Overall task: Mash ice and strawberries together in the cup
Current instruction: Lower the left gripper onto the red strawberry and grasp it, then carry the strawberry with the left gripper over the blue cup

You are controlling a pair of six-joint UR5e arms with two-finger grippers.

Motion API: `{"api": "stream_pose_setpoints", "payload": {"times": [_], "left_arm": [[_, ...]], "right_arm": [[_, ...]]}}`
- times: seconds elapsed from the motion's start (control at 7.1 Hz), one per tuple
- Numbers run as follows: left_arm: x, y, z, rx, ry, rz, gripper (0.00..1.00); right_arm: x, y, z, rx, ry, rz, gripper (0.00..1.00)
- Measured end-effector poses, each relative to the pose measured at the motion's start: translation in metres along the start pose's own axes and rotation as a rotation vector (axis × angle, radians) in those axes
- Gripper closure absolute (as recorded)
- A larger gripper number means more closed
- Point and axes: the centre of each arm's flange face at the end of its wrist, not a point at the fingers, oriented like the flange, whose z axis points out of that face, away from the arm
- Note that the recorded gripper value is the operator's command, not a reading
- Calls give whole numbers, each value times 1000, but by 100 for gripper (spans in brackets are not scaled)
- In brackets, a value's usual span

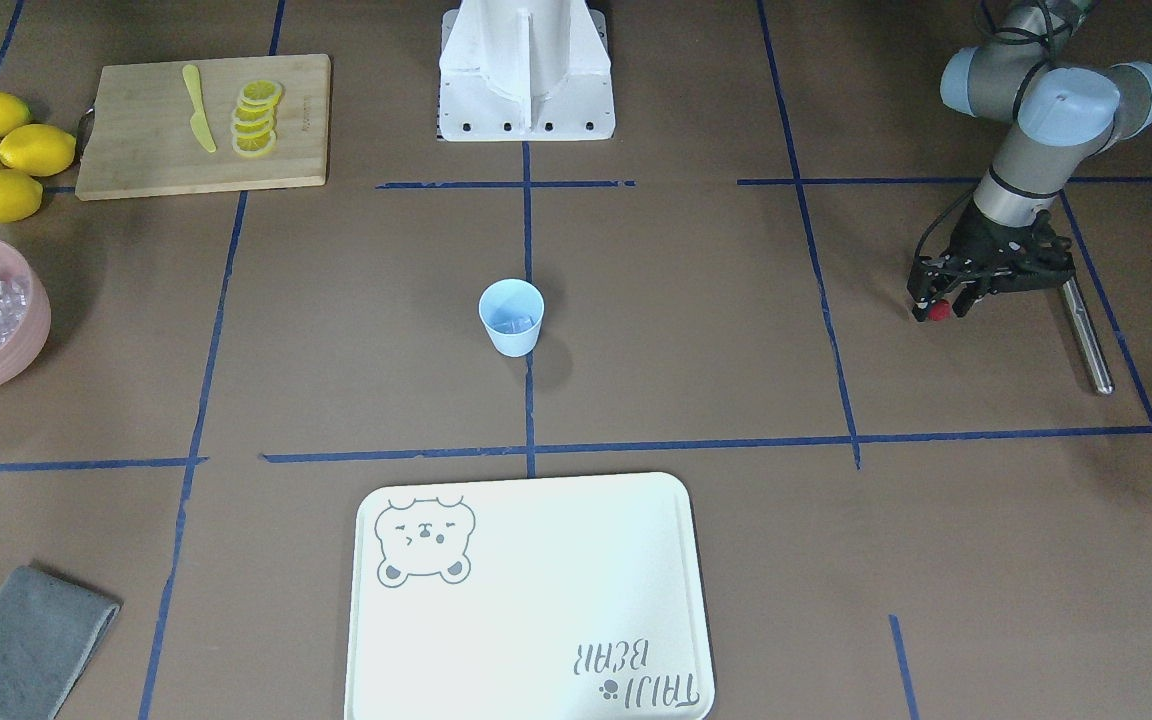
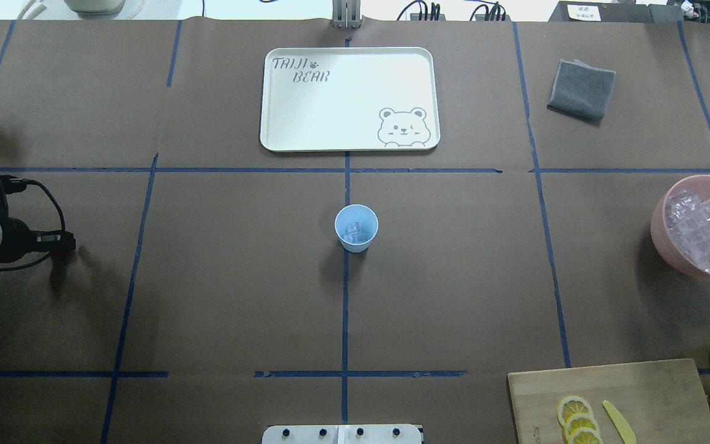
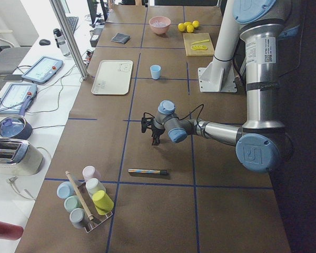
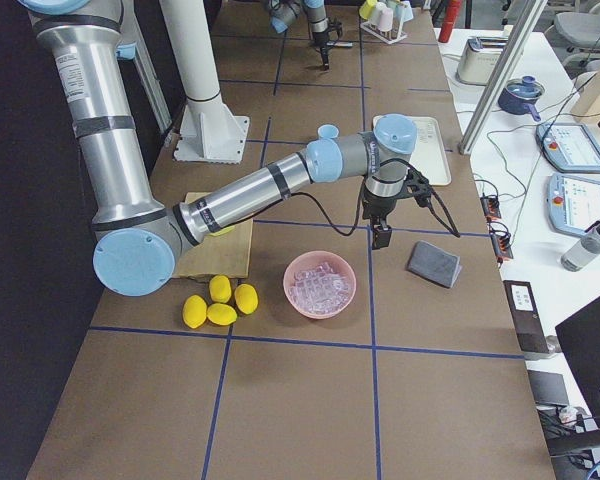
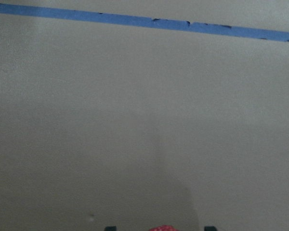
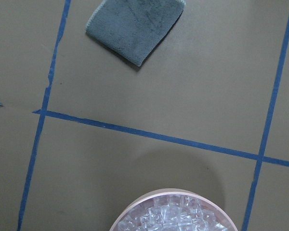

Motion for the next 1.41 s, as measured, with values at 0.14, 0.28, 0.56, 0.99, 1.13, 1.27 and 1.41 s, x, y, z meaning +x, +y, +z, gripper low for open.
{"api": "stream_pose_setpoints", "payload": {"times": [0.14,0.28,0.56,0.99,1.13,1.27,1.41], "left_arm": [[0,0,-2,1,3,0,100],[2,-1,-5,0,7,0,100],[23,-5,-24,-16,9,-5,100],[147,-40,-88,-38,-12,-52,100],[211,-55,-109,-45,-10,-90,100],[270,-61,-127,-58,0,-122,100],[321,-60,-139,-71,25,-163,100]], "right_arm": [[1,0,0,1,0,1,1],[2,0,-1,2,1,3,1],[20,10,-2,6,3,14,1],[95,64,35,51,8,13,1],[131,85,59,81,8,11,1],[163,103,82,105,-4,13,1],[183,117,96,116,-28,20,1]]}}
